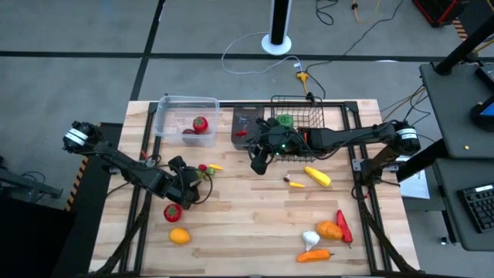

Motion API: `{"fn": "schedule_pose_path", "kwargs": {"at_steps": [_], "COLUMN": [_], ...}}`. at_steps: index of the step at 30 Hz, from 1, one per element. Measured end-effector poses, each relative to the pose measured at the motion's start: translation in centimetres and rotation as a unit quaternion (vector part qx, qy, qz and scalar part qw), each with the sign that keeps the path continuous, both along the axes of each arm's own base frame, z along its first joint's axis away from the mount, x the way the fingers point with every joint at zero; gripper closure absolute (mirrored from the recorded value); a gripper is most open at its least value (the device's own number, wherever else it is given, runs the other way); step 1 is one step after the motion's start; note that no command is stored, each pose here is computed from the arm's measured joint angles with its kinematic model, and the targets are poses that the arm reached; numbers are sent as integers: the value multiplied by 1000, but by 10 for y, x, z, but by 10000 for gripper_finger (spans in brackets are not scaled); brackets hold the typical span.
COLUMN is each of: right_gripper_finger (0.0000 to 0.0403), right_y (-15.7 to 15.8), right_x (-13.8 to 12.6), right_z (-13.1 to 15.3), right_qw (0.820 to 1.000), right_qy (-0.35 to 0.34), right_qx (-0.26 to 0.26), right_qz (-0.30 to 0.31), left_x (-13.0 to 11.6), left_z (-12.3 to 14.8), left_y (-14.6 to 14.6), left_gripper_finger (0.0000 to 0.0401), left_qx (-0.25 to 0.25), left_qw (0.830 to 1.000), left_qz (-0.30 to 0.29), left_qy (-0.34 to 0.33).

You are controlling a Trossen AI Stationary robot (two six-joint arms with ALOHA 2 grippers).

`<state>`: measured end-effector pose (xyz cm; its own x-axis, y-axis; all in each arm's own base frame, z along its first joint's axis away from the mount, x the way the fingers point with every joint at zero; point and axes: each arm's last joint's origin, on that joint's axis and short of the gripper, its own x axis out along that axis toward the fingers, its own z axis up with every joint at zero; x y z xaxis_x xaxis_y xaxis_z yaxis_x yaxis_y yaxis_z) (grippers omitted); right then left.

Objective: Sort produce into baskets
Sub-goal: Put the green lime into the transparent bin

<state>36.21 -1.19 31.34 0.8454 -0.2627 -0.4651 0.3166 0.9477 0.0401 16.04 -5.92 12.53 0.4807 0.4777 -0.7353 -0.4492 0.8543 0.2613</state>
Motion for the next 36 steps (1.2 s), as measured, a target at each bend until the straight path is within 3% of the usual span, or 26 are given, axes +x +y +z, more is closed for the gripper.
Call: {"fn": "schedule_pose_path", "kwargs": {"at_steps": [12,20,32,36], "right_gripper_finger": [305,312,308,313], "right_y": [0,0,2,5], "right_x": [0,0,-7,-18], "right_z": [0,0,1,8], "right_qw": [1000,1000,1000,999], "right_qy": [0,1,18,28], "right_qx": [0,5,24,27], "right_qz": [0,-2,5,6], "left_x": [0,4,24,31], "left_z": [0,7,73,105], "left_y": [0,-3,-22,-26], "left_gripper_finger": [221,232,234,234], "left_qx": [-4,-20,-16,16], "left_qw": [1000,1000,999,1000], "left_qz": [7,3,-22,-25], "left_qy": [-5,9,28,5]}}
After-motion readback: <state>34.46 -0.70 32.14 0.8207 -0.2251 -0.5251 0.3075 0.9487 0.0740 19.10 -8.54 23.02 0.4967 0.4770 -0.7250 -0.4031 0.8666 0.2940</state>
